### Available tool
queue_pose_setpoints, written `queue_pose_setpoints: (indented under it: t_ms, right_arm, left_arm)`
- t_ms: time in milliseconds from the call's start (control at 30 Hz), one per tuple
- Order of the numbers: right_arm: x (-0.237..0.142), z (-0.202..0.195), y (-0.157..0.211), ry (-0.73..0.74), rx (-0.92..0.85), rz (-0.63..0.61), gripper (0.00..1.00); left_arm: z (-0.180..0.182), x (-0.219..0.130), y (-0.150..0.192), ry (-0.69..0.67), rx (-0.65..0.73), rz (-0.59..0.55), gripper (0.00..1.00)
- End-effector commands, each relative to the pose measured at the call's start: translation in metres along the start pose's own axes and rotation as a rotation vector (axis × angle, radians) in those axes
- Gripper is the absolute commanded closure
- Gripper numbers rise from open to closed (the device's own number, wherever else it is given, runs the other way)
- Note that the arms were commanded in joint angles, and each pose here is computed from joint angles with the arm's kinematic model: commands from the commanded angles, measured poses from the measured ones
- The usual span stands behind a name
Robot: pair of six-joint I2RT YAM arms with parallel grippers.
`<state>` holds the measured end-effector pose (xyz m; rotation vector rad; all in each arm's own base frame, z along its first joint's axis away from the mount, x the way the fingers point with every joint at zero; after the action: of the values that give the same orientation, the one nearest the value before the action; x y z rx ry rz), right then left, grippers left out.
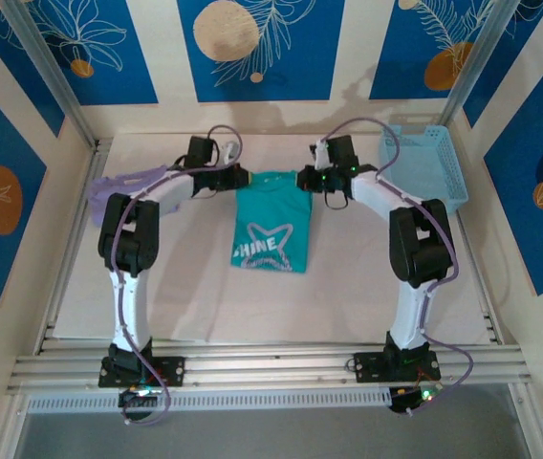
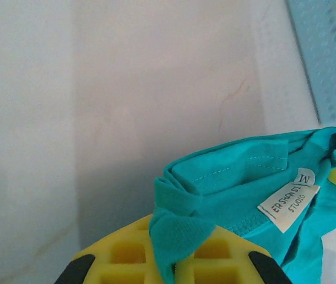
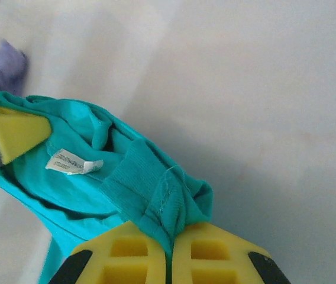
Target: Fold the inside-out t-shirt
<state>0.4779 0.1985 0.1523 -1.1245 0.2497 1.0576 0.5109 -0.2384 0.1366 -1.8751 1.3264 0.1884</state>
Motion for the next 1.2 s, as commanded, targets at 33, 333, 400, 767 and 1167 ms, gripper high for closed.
queue_pose_setpoints:
  t_ms: [33, 333, 400, 767, 1167]
  right_arm:
    - [-0.045, 0.023, -0.080, -0.018, -0.154, -0.183, 1.00]
    - [-0.088, 0.061, -0.085, -0.087, -0.302, -0.267, 1.00]
    - [-0.083, 0.063, -0.060, -0.115, -0.284, -0.236, 1.00]
    - [-0.078, 0.082, 0.091, -0.198, -0.124, -0.014, 1.00]
    - [-0.046, 0.019, 0.094, -0.008, 0.067, 0.121, 0.99]
  left_arm:
    - [-0.040, -0.028, -0.074, 0.023, 0.078, -0.151, 1.00]
    - [-0.085, -0.060, -0.078, 0.099, 0.150, -0.221, 1.00]
    - [-0.079, -0.055, -0.052, 0.112, 0.137, -0.200, 1.00]
    - [-0.073, -0.069, 0.086, 0.194, 0.049, -0.081, 1.00]
    - [-0.044, -0.039, 0.076, 0.054, 0.059, -0.001, 1.00]
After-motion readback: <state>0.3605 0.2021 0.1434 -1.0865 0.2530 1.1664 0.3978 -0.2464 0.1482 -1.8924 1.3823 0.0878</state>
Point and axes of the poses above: each hand's point on the last joint's axis, 136 mm out from that joint toward the fingers, its own x axis out along the fingers, its own z axis along the line the jaws close on, y = z × x, the point moved 2 cm from there along -x, back along the fingers, and after that the axes turned 4 degrees about -x, right-handed, at the moved point
